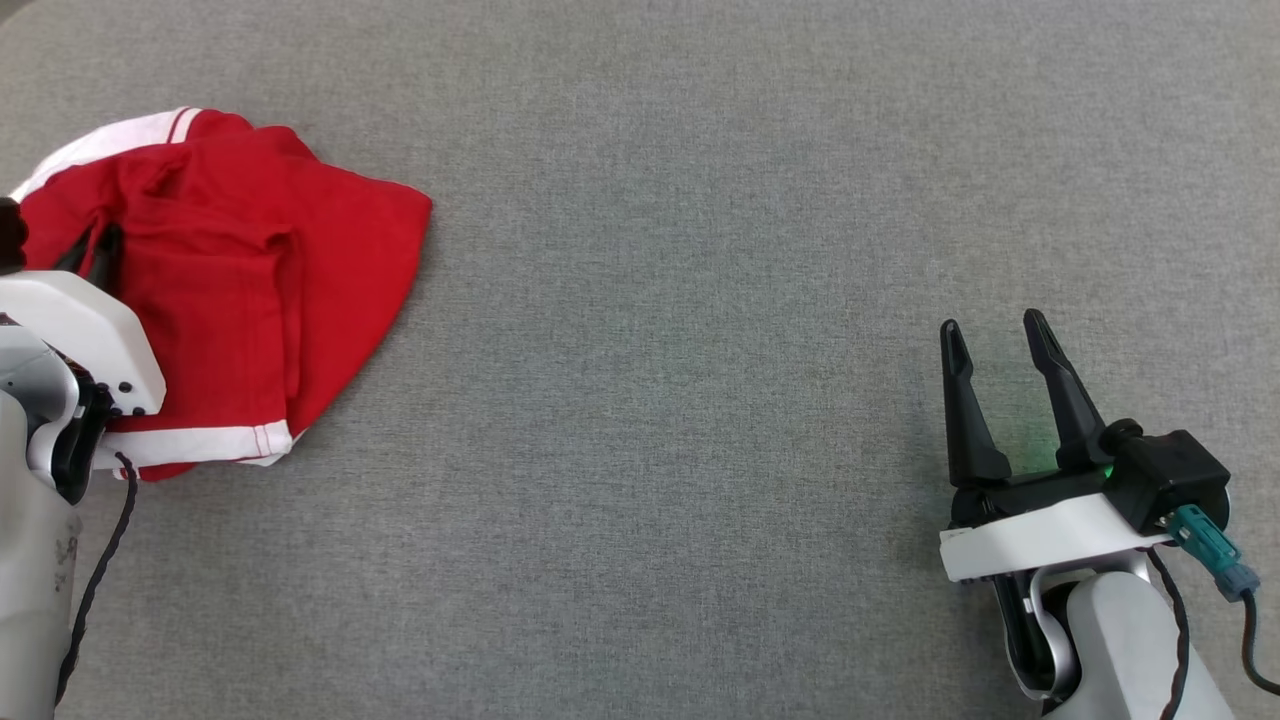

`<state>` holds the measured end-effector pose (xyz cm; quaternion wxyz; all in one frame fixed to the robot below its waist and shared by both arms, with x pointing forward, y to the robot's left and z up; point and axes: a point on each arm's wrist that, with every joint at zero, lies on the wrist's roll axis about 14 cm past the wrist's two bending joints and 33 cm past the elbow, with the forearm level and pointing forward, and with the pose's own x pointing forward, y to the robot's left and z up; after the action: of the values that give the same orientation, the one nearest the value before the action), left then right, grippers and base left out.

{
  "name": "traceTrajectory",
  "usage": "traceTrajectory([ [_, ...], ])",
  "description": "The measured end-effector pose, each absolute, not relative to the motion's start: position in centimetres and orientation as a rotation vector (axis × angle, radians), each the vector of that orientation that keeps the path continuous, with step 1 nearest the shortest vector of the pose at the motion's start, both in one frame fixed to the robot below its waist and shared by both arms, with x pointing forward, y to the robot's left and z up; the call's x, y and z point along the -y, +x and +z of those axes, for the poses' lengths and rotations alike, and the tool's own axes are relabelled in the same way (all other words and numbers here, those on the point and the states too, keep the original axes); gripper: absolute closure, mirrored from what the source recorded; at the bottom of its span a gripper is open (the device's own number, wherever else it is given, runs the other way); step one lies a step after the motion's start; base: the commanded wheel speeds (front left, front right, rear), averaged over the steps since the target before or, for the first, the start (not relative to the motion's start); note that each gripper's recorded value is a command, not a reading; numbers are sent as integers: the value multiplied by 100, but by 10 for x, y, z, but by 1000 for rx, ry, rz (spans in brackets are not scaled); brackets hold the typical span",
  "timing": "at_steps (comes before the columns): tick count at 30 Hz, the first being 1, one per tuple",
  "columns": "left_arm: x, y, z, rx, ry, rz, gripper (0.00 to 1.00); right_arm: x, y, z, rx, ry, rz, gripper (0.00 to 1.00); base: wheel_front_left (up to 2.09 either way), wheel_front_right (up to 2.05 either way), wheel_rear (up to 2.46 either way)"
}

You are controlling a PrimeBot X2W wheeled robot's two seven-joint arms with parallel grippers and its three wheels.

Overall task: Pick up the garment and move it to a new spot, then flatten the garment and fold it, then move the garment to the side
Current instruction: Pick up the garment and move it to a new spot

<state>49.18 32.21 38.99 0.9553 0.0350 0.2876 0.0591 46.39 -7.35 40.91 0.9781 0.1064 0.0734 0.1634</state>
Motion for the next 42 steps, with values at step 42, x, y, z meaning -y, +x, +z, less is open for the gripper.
traceTrajectory([
  [42,-68,486,612,136,-153,-450,100,137,421,495,38,262,169,0,0,0,0],
])
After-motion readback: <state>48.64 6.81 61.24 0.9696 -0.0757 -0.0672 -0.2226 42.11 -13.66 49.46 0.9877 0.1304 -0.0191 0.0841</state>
